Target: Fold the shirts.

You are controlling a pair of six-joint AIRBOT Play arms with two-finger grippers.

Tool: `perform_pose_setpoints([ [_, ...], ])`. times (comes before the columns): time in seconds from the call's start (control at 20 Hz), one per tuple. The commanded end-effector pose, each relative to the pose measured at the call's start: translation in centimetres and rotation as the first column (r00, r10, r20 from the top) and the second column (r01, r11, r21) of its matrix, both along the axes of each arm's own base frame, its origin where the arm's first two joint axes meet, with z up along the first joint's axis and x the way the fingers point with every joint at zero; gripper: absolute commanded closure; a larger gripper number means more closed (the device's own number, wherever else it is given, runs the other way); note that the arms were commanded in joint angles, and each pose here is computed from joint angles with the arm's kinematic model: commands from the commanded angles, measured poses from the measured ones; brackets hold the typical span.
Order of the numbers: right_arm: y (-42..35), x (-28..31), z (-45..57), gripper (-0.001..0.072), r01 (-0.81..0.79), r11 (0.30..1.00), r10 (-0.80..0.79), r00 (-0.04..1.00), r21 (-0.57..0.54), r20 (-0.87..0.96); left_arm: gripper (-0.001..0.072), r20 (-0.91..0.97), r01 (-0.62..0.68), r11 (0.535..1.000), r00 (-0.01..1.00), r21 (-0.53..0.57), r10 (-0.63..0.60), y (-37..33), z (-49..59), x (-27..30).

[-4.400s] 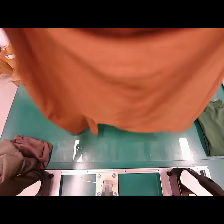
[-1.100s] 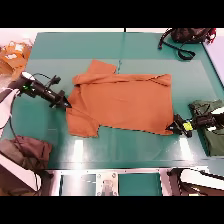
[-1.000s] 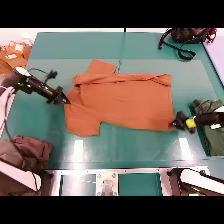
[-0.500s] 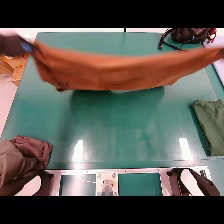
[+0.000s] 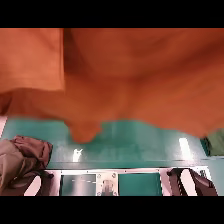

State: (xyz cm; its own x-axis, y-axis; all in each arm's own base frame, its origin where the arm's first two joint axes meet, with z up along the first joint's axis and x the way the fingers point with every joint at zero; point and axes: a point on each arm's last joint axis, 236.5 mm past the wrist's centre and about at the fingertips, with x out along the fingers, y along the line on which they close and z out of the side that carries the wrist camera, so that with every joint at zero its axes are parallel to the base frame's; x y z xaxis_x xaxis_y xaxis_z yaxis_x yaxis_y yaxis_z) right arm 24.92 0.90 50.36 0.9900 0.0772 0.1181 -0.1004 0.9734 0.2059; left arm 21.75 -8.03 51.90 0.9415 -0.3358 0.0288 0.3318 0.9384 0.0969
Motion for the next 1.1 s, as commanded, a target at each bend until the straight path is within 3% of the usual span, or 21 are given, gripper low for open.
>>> perform_pose_setpoints([
  [0.0, -1.5, 3.8, -4.9, 0.0695, -0.035, 0.993, 0.05, 0.99, 0.117, -0.132, 0.0684, -0.162, 0.01, 0.999, 0.987, -0.044, -0.017, 0.5, -4.0, 4.3],
  [0.1, -2.4, 7.8, -11.9, 0.0695, -0.065, 0.967, 0.136, 0.95, 0.247, -0.282, 0.0684, -0.331, 0.069, 0.991, 0.938, -0.115, -0.104, -0.2, -9.6, 9.6],
  [0.25, -2.0, 12.7, -24.3, 0.0695, -0.073, 0.936, 0.242, 0.843, 0.344, -0.481, 0.0684, -0.551, 0.147, 0.955, 0.789, -0.259, -0.271, -1.6, -20.9, 17.1],
  [0.35, -1.1, 15.2, -32.4, 0.0696, -0.05, 0.923, 0.28, 0.768, 0.382, -0.576, 0.0684, -0.664, 0.094, 0.932, 0.677, -0.35, -0.318, -1.4, -29.7, 21.0],
  [0.6, -2.0, 21.2, -48.5, 0.0696, 0.122, 0.899, 0.264, 0.617, 0.421, -0.741, 0.0684, -0.808, -0.08, 0.919, 0.51, -0.387, -0.296, 0.6, -46.4, 27.1],
  [0.7, -2.0, 23.7, -51.7, 0.0696, 0.143, 0.888, 0.284, 0.577, 0.438, -0.766, 0.0685, -0.787, -0.108, 0.906, 0.544, -0.41, -0.291, 0.4, -48.3, 29.6],
  [0.8, -1.9, 26.6, -53.0, 0.0696, 0.133, 0.889, 0.295, 0.567, 0.438, -0.769, 0.0684, -0.731, -0.136, 0.903, 0.641, -0.408, -0.234, 0.5, -47.9, 32.5],
  [1.05, -1.3, 33.4, -51.7, 0.0696, 0.069, 0.893, 0.309, 0.623, 0.445, -0.718, 0.0685, -0.658, -0.12, 0.923, 0.735, -0.365, -0.164, -0.3, -46.1, 36.6],
])
